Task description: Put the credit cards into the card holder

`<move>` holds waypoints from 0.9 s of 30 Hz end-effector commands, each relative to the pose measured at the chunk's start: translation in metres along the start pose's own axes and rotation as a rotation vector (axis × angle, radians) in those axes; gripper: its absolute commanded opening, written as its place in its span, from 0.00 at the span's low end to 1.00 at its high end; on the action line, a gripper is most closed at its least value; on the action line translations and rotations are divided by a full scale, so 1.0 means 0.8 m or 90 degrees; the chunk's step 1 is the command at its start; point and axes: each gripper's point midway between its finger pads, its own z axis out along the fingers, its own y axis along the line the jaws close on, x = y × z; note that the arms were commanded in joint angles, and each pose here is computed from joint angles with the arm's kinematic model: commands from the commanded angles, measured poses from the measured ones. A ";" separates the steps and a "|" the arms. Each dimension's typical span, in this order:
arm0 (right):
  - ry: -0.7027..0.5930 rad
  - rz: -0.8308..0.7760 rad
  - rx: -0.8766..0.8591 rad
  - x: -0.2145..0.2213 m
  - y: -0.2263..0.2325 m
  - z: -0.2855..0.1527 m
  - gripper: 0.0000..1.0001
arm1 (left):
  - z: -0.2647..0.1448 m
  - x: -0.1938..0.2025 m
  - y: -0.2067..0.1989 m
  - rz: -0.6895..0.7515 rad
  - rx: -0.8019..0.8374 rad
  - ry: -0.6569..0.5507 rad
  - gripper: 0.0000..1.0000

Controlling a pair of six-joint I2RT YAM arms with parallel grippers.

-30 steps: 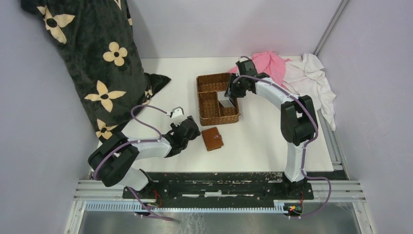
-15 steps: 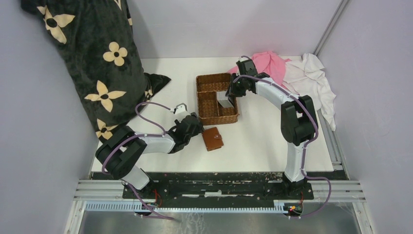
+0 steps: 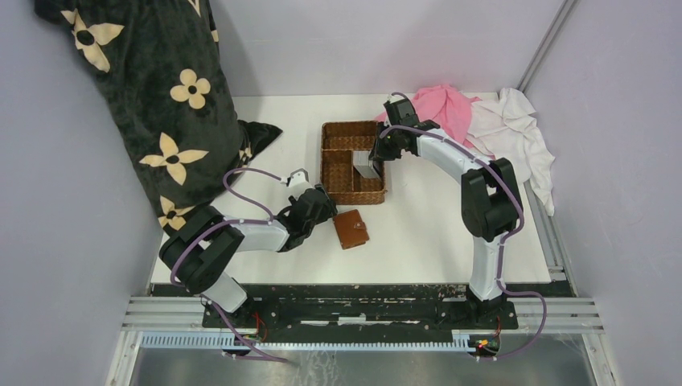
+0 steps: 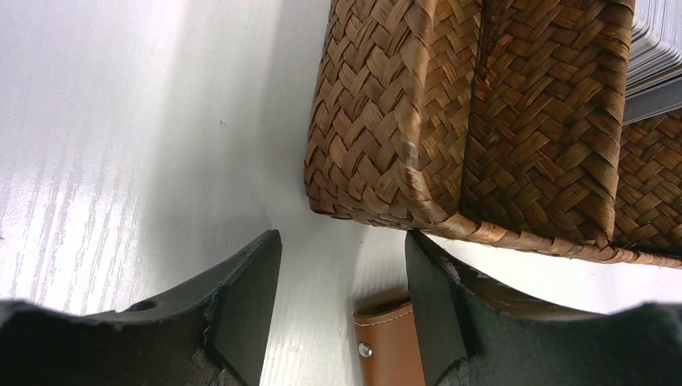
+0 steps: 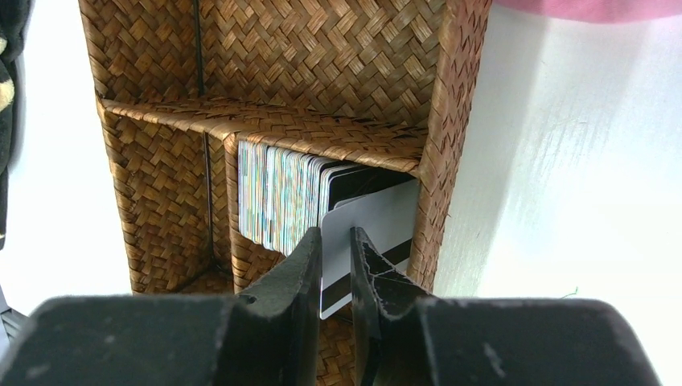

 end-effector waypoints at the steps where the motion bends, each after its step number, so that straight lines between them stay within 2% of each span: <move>1: -0.046 -0.019 -0.029 -0.028 0.034 -0.034 0.19 | 0.004 -0.006 -0.010 0.031 0.019 -0.001 0.66; 16: -0.061 -0.035 -0.016 -0.030 0.039 -0.054 0.19 | 0.000 -0.004 -0.011 0.028 0.027 0.005 0.65; 27: -0.059 -0.038 -0.015 -0.029 0.041 -0.056 0.24 | -0.001 -0.004 -0.011 0.029 0.028 0.006 0.65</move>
